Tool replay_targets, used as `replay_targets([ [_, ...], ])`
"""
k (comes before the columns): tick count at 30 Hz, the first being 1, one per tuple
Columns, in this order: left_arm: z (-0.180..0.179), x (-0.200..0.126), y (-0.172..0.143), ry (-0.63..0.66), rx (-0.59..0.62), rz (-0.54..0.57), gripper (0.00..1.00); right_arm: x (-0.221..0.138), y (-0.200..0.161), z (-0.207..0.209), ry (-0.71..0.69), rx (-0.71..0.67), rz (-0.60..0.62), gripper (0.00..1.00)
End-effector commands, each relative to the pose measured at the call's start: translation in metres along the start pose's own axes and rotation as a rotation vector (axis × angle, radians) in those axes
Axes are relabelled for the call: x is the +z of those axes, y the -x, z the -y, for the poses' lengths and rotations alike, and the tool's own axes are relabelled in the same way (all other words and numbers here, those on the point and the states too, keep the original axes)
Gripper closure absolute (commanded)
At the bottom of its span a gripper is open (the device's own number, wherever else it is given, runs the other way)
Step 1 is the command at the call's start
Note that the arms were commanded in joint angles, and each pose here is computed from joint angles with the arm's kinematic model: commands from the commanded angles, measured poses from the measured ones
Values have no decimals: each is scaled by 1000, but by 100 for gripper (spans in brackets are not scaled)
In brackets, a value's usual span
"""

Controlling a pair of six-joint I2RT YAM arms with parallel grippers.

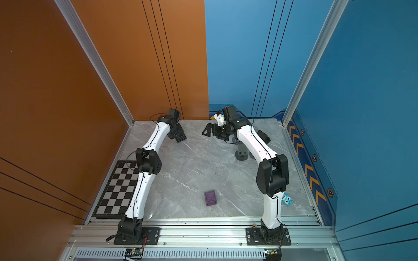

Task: Open the phone stand
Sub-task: Move the phone stand to the center of the board.

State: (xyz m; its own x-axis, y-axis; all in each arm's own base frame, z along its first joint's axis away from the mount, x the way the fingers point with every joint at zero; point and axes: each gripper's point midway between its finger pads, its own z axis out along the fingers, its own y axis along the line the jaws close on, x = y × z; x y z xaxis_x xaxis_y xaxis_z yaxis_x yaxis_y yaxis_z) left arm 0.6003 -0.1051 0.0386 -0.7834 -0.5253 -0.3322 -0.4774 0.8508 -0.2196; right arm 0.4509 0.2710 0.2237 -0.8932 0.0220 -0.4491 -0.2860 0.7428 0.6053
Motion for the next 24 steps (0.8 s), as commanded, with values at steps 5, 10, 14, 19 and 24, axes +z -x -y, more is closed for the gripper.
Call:
replay_targets([
  [5,-11,-26,-68,61,214,-196,47,-4,0,-15,28,-25,-6,0],
  [10,-18,-50,-88,64,288,-238,48,-9,-6,-24,22,-38,-3,0],
  [14,-17,-65,-108,74,341,-257,48,-12,-17,-28,10,-43,-10,0],
  [19,-16,-78,-138,95,403,-283,48,-13,-33,-26,-10,-47,-31,0],
  [24,-28,-83,-155,139,415,-297,45,-15,-41,-26,-18,-49,-37,0],
])
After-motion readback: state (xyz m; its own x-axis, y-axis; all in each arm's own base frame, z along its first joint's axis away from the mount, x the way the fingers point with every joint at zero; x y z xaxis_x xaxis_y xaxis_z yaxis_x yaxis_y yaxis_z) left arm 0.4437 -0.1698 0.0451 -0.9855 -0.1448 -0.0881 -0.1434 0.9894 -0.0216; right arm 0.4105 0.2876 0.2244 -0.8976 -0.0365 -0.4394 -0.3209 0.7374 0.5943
